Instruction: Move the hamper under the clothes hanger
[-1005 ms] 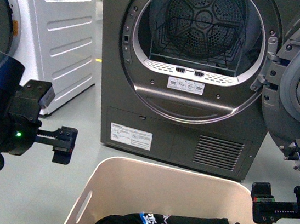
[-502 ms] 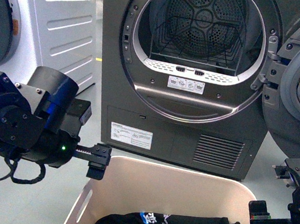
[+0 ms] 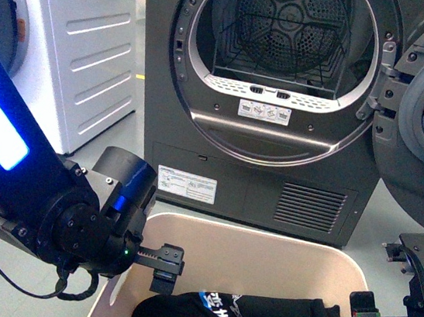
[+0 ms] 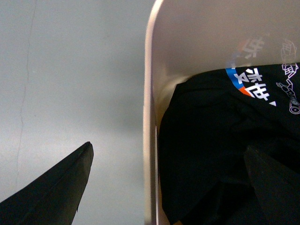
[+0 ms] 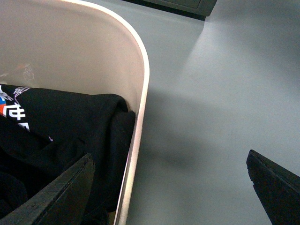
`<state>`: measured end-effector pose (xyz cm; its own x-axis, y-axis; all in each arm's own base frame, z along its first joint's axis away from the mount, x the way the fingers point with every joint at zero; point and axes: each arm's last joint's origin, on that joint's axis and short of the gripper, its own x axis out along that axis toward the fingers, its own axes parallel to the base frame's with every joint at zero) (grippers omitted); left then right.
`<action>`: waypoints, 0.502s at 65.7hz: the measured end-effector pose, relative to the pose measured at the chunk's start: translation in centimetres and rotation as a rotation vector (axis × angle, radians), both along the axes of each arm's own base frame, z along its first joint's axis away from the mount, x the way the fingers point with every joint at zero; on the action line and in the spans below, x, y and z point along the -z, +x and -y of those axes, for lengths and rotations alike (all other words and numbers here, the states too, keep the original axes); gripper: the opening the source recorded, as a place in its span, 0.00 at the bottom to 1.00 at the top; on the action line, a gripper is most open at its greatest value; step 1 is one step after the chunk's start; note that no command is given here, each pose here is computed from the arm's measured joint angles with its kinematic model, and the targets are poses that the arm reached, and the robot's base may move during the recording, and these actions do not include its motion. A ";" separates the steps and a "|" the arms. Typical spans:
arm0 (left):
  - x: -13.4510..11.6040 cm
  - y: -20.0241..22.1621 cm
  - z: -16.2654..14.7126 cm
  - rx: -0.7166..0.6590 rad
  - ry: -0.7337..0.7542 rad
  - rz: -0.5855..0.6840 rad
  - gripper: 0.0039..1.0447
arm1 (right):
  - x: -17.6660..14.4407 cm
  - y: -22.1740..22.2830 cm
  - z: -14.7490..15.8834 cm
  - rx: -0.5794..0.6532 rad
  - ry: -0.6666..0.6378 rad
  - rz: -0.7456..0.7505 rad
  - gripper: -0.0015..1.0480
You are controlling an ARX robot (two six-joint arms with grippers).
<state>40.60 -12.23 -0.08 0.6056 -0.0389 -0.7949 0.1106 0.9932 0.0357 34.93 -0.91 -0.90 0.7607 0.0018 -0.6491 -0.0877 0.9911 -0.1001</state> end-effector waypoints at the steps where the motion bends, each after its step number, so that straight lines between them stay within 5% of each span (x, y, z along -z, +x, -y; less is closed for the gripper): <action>1: 0.1 0.0 0.0 -0.002 0.000 -0.002 0.94 | 0.0 0.0 0.0 0.000 0.000 0.000 0.93; 33: 0.8 -0.4 -0.2 -0.035 -0.012 -0.015 0.94 | 2.6 -0.2 -0.5 -0.014 -0.032 -0.128 0.93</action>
